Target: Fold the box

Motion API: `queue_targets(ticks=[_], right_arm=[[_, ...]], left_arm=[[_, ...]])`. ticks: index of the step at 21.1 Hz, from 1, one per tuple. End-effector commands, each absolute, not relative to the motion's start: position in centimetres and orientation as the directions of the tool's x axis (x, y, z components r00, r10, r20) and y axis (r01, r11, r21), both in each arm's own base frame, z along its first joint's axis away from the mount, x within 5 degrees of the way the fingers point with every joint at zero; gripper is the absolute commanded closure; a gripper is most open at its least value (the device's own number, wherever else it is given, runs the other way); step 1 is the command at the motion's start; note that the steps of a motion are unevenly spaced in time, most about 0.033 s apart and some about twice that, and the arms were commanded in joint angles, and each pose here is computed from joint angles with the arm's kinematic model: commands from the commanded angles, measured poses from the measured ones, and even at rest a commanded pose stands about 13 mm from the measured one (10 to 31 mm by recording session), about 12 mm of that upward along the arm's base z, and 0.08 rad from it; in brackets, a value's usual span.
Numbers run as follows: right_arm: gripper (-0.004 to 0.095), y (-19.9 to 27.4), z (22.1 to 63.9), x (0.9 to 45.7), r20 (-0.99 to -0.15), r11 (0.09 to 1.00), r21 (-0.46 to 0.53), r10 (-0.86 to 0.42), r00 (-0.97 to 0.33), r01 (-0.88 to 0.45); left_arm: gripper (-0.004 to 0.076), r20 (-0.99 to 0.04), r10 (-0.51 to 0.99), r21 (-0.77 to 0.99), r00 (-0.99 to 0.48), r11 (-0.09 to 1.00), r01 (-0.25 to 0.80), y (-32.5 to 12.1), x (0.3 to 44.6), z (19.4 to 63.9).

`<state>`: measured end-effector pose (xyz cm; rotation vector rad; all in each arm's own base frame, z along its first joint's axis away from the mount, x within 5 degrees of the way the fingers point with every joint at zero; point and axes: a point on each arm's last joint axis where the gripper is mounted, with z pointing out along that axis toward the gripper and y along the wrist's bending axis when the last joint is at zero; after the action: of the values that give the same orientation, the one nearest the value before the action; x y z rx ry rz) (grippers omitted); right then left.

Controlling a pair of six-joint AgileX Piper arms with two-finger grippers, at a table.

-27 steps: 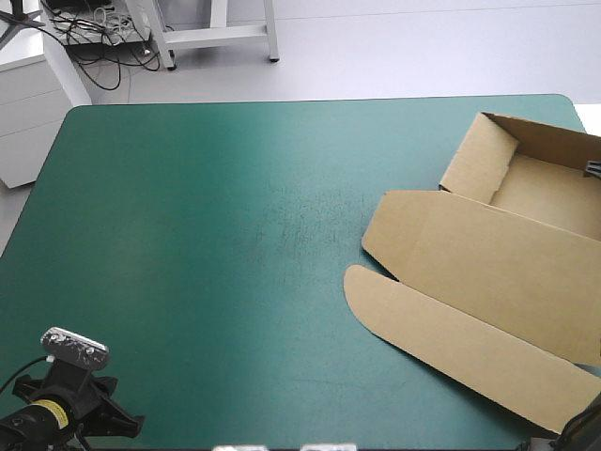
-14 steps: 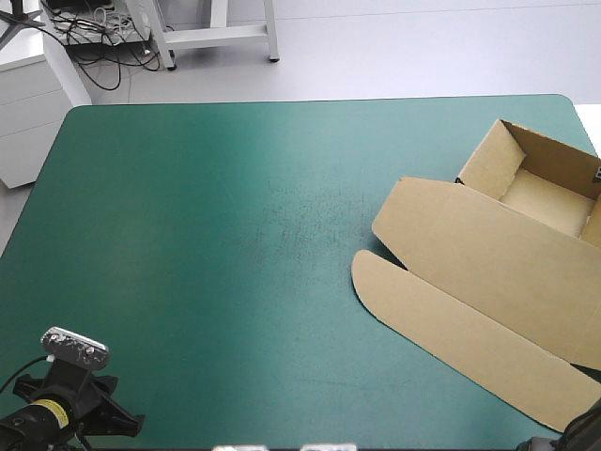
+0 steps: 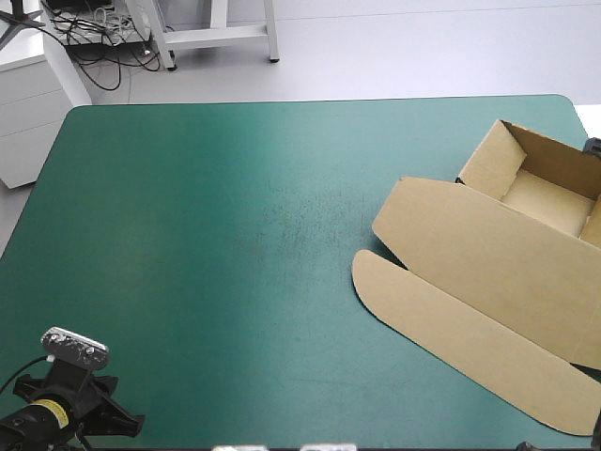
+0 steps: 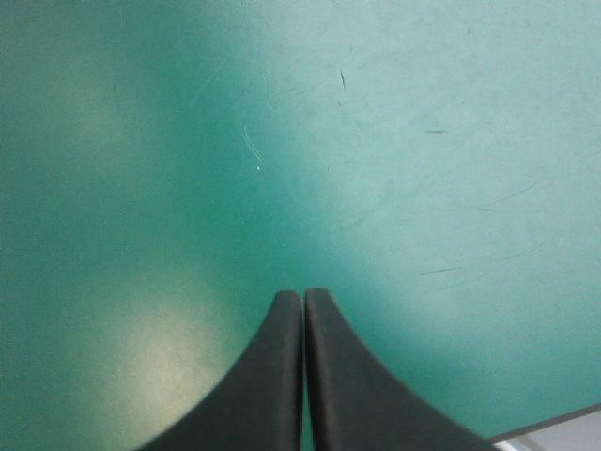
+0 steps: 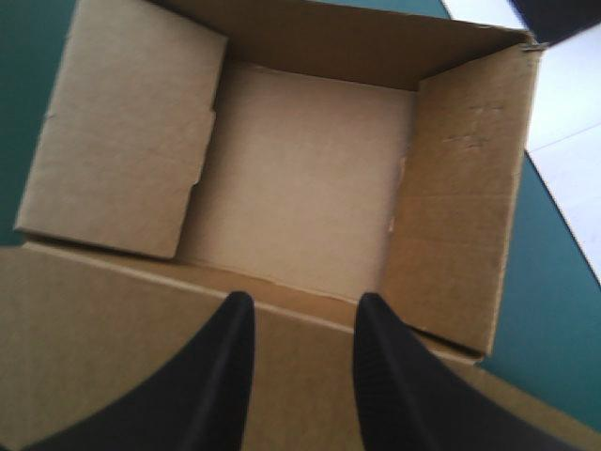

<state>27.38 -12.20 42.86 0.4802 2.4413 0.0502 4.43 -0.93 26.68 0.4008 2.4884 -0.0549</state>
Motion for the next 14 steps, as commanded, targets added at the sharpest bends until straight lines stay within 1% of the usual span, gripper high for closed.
queue_targets(ticks=[1, 2, 5, 6, 7, 8, 10, 14], right_arm=[[0.0842, -8.3, 44.9, 23.1, -0.650, 0.965, 0.109, 0.249, -0.718, 0.237], [0.0927, -6.5, 44.4, 21.2, -0.648, 0.975, 0.095, 0.215, -0.731, 0.202], [0.0927, -3.2, 42.7, 17.3, -0.642, 0.989, 0.100, 0.146, -0.753, 0.106], [0.0927, -2.0, 41.6, 15.2, -0.650, 0.994, 0.097, 0.103, -0.753, 0.053], [0.0927, -1.6, 41.1, 14.4, -0.654, 0.996, 0.088, 0.080, -0.752, 0.029], [0.0927, -0.8, 39.8, 12.5, -0.658, 0.997, 0.076, 0.044, -0.752, -0.009], [0.0927, -0.3, 37.7, 10.1, -0.654, 0.997, 0.070, 0.031, -0.756, -0.020], [0.0927, 0.3, 34.7, 7.4, -0.652, 0.998, 0.051, 0.002, -0.758, -0.042]], left_arm=[[0.0734, -0.623, 0.258, 0.045, -0.739, 0.954, 0.295, -1.1, 4.9, 27.5], [0.0734, -0.623, 0.258, 0.045, -0.739, 0.954, 0.295, -1.1, 4.9, 27.5], [0.0734, -0.623, 0.258, 0.045, -0.739, 0.954, 0.295, -1.1, 4.9, 27.5], [0.0734, -0.623, 0.258, 0.045, -0.739, 0.954, 0.295, -1.1, 4.9, 27.5], [0.0734, -0.623, 0.258, 0.045, -0.739, 0.954, 0.295, -1.1, 4.9, 27.5], [0.0734, -0.628, 0.257, 0.045, -0.735, 0.954, 0.295, -1.2, 4.9, 27.6], [0.0734, -0.644, 0.253, 0.044, -0.722, 0.954, 0.296, -1.2, 5.1, 27.7], [0.0734, -0.678, 0.246, 0.043, -0.693, 0.954, 0.297, -1.3, 5.3, 28.0]])
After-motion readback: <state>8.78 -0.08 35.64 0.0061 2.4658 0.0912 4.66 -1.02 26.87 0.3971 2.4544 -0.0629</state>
